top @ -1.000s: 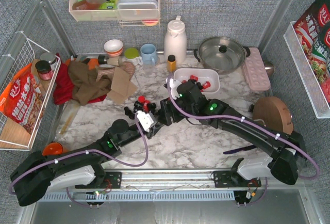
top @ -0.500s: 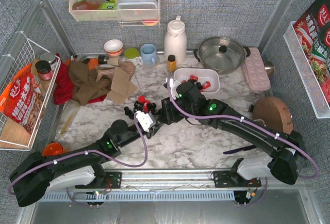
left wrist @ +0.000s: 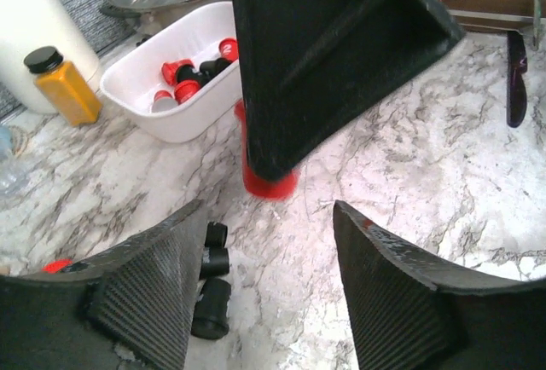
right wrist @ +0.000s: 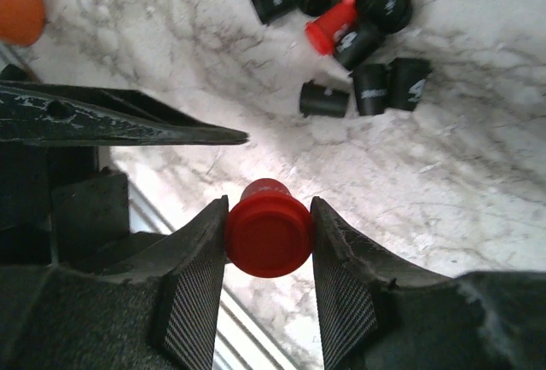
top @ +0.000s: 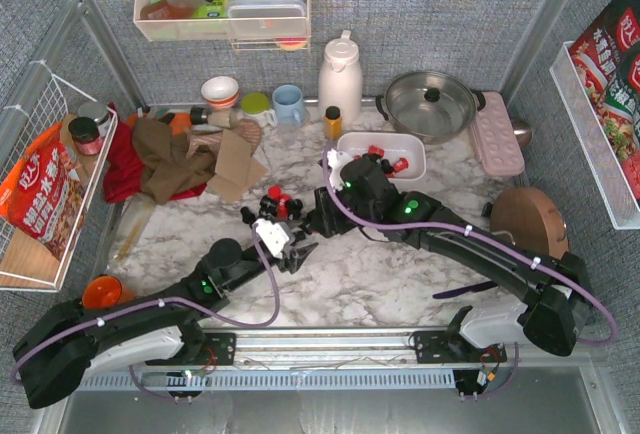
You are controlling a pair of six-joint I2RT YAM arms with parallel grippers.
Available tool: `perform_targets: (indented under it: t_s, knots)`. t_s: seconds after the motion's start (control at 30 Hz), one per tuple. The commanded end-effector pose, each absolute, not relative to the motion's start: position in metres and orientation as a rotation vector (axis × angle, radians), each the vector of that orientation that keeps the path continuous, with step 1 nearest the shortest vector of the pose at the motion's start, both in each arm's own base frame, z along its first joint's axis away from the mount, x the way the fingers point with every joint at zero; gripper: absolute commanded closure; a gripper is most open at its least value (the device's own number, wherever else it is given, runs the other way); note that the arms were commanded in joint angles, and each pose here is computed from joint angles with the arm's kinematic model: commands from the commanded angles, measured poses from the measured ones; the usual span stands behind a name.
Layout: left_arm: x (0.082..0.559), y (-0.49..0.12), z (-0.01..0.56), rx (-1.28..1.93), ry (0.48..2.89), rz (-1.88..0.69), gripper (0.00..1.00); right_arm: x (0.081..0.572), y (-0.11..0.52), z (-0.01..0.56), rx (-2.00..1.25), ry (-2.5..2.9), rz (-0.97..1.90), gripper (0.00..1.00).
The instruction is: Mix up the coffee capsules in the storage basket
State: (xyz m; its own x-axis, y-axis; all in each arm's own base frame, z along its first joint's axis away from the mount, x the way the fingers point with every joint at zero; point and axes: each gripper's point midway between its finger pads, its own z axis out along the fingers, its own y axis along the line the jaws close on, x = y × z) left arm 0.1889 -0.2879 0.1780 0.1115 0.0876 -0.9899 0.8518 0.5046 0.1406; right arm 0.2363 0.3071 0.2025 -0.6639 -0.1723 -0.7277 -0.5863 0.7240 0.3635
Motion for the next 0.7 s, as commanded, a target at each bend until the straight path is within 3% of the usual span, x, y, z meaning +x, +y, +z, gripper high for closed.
perform_targets:
  t_s: [0.0,0.3,0.5,0.67]
  knots:
    - [0.193,-0.276,0.174,0.816,1.399,-0.675,0.29,0.271,0.286,0.210,-0.521,2.159,0.549,0.62]
    - [0.224,-0.231,0.139,0.470,1.667,-0.506,0.24,0.381,0.202,0.199,-0.345,2.100,0.021,0.62]
    - [0.232,-0.223,0.108,0.398,1.816,-0.419,0.22,0.441,0.156,0.168,-0.191,2.177,-0.084,0.62]
    - [0.242,-0.224,0.089,0.328,1.934,-0.341,0.18,0.470,0.127,0.148,-0.111,2.228,-0.141,0.52]
